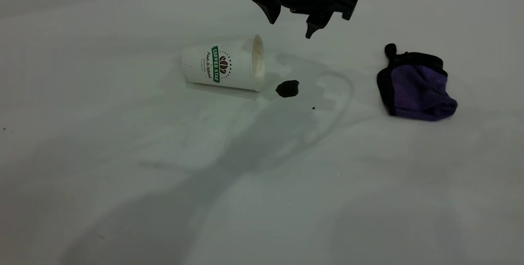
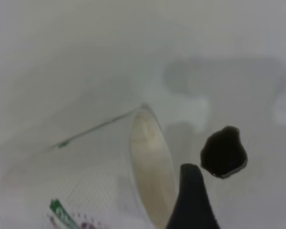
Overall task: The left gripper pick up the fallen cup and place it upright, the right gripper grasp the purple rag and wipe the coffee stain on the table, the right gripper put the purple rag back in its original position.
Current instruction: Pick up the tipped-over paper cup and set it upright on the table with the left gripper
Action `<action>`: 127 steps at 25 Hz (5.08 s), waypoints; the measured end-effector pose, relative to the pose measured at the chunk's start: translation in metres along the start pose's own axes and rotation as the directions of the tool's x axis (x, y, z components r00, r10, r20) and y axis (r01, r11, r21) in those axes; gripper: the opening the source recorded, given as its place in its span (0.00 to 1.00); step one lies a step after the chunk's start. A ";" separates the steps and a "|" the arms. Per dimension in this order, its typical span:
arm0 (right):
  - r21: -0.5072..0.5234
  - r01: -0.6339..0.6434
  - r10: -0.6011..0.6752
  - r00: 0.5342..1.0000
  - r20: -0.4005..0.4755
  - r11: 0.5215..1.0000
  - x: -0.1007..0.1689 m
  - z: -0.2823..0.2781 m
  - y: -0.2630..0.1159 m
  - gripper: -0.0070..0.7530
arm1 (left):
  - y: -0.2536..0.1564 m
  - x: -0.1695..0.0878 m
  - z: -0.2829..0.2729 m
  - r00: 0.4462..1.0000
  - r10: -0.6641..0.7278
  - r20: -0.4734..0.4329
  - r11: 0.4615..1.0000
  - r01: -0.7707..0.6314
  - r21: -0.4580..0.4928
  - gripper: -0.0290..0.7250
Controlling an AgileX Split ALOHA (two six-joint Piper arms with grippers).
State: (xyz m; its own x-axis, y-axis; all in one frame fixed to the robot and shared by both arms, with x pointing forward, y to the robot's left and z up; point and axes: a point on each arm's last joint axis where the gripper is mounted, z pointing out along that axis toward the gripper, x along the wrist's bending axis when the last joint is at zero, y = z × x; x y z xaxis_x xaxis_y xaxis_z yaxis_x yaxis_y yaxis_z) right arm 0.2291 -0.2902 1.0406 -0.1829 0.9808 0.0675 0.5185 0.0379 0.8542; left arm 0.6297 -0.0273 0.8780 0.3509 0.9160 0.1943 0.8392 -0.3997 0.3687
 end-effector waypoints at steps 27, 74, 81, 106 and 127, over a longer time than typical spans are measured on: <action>0.000 0.000 0.000 1.000 0.000 1.000 0.000 0.000 0.000 0.60 | 0.001 0.004 0.002 0.989 -0.122 -0.085 0.992 0.124 0.022 0.82; 0.000 0.000 0.000 1.000 0.000 1.000 0.000 0.000 0.000 0.60 | -0.028 -0.001 0.065 0.918 -0.097 -0.386 0.995 0.090 -0.036 0.77; 0.000 0.000 0.000 1.000 0.000 1.000 0.000 0.000 0.000 0.60 | -0.028 0.004 0.063 0.896 -0.106 -0.432 0.994 0.099 -0.037 0.77; 0.000 0.000 0.000 1.000 0.000 1.000 0.000 0.000 0.000 0.60 | -0.035 0.018 0.066 0.819 -0.034 -0.573 0.997 0.064 0.032 0.10; 0.000 0.000 0.000 1.000 0.000 1.000 0.000 0.000 0.000 0.60 | 0.028 0.098 0.026 0.970 0.240 -0.044 0.935 -0.218 0.281 0.04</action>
State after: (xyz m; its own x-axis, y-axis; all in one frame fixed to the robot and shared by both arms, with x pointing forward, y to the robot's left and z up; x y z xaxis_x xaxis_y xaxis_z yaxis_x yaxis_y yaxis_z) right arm 0.2291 -0.2902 1.0406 -0.1829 0.9808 0.0675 0.5185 0.0379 0.8542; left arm 0.6983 0.0527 0.8834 0.5234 0.7911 0.3165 0.8244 -0.5641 0.0467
